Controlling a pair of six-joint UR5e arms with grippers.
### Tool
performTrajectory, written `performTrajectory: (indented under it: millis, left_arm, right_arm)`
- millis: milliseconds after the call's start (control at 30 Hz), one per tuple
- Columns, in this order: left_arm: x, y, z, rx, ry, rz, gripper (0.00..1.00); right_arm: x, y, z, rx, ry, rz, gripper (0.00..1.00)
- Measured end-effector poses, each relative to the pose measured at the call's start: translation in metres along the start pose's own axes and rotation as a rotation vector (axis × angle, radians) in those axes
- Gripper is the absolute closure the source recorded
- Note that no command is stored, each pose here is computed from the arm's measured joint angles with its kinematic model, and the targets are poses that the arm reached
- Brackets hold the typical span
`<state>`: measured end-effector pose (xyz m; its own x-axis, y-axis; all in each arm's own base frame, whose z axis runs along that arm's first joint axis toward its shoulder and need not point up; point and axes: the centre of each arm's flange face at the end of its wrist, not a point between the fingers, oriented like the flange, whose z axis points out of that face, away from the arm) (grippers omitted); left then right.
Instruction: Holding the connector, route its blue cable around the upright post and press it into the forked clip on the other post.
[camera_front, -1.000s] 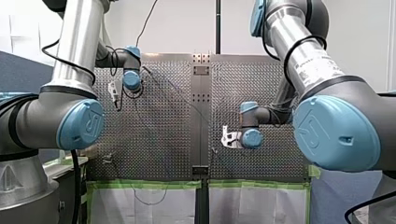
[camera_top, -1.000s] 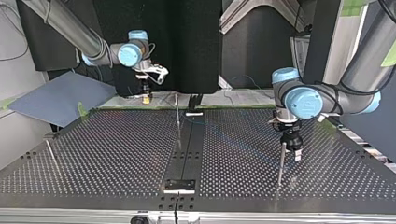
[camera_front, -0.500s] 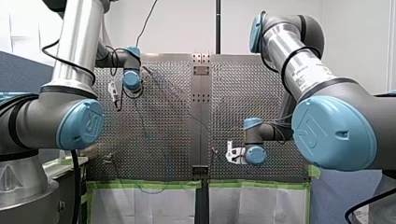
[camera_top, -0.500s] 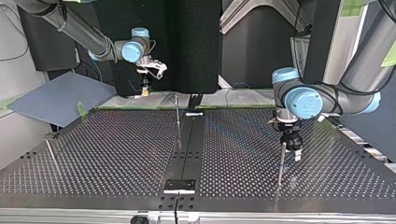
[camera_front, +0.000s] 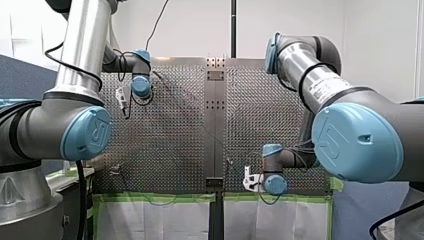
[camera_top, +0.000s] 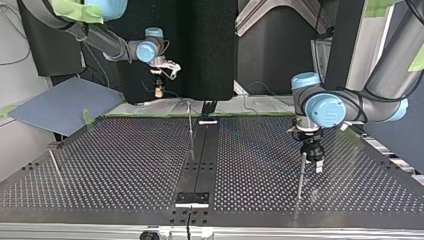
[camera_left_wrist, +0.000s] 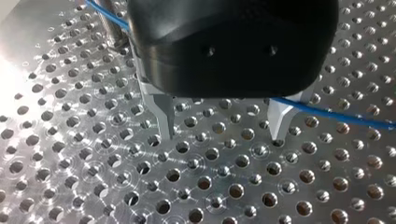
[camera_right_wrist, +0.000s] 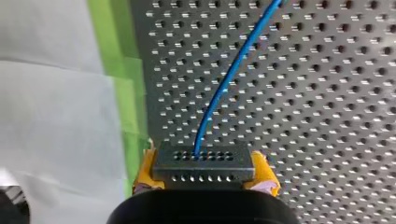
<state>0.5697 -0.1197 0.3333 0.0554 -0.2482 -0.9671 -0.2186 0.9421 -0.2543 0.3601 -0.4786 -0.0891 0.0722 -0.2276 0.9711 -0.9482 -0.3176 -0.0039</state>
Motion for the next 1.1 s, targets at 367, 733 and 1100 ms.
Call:
performTrajectory:
  millis: [367,733,1100]
  left_arm:
    - [-0.001,0.002,0.001,-0.004,-0.001,0.0,0.0]
    - [-0.001,0.002,0.001,-0.004,-0.001,0.0,0.0]
    - [-0.001,0.004,0.002,-0.009,0.0,-0.002,0.0]
  right_arm:
    - [-0.057,0.003,-0.009,-0.001,-0.072,-0.011,1.0]
    - [-0.061,0.005,-0.008,-0.016,-0.064,-0.029,1.0]
    - [-0.01,-0.003,-0.005,-0.025,-0.035,-0.036,1.0]
